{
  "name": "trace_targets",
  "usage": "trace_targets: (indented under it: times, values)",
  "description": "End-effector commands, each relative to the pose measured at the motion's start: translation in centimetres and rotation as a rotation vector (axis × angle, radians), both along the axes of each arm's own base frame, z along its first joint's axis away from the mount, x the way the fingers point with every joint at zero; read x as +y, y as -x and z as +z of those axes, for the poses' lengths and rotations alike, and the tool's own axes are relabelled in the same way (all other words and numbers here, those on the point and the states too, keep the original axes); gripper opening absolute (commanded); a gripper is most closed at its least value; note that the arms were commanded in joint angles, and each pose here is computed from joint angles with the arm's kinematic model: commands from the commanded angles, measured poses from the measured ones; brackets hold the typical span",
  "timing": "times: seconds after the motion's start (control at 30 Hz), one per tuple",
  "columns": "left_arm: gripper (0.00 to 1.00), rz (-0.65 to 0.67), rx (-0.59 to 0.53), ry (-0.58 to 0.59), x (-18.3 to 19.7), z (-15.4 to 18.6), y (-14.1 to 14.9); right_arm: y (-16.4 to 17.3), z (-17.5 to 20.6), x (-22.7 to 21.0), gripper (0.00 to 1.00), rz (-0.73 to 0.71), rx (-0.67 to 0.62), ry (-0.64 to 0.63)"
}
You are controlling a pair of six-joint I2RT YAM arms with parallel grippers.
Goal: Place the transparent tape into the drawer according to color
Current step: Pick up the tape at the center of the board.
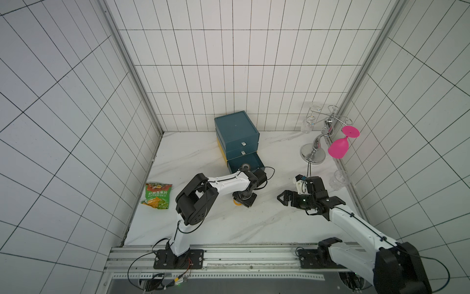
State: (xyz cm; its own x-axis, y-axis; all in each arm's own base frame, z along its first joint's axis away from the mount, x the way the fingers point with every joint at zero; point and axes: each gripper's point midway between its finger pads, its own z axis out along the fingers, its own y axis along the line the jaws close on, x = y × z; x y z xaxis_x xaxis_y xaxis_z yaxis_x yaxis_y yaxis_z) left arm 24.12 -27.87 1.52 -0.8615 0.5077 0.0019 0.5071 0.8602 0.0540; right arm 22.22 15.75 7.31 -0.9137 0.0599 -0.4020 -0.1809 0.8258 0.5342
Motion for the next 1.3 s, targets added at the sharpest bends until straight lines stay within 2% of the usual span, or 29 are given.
trace_targets:
  times: [0.0,0.1,0.27,0.5,0.77,1.27]
  values:
    - [0.36,-0.002,0.173,-0.131,3.3,-4.8,3.0,-0.7,1.2,0.1,0.99,0.007,-0.028,-0.008]
    - [0.26,-0.004,0.201,-0.129,3.4,-5.4,3.1,-0.6,1.3,0.0,0.99,0.006,-0.028,-0.005]
    - [0.0,-0.002,0.235,-0.13,3.6,-6.1,3.9,-0.4,1.1,-0.1,0.99,0.005,-0.024,0.0]
    - [0.0,0.01,0.183,-0.159,4.3,-5.6,2.9,-0.6,1.1,0.0,0.99,0.005,-0.022,-0.003]
    - [0.0,0.044,0.041,-0.117,4.0,-0.8,-0.3,-0.7,0.9,-0.1,0.99,-0.001,-0.018,0.001]
    - [0.0,0.033,-0.067,-0.04,2.1,5.5,-2.8,-0.8,1.0,-0.2,0.99,-0.011,-0.02,-0.004]
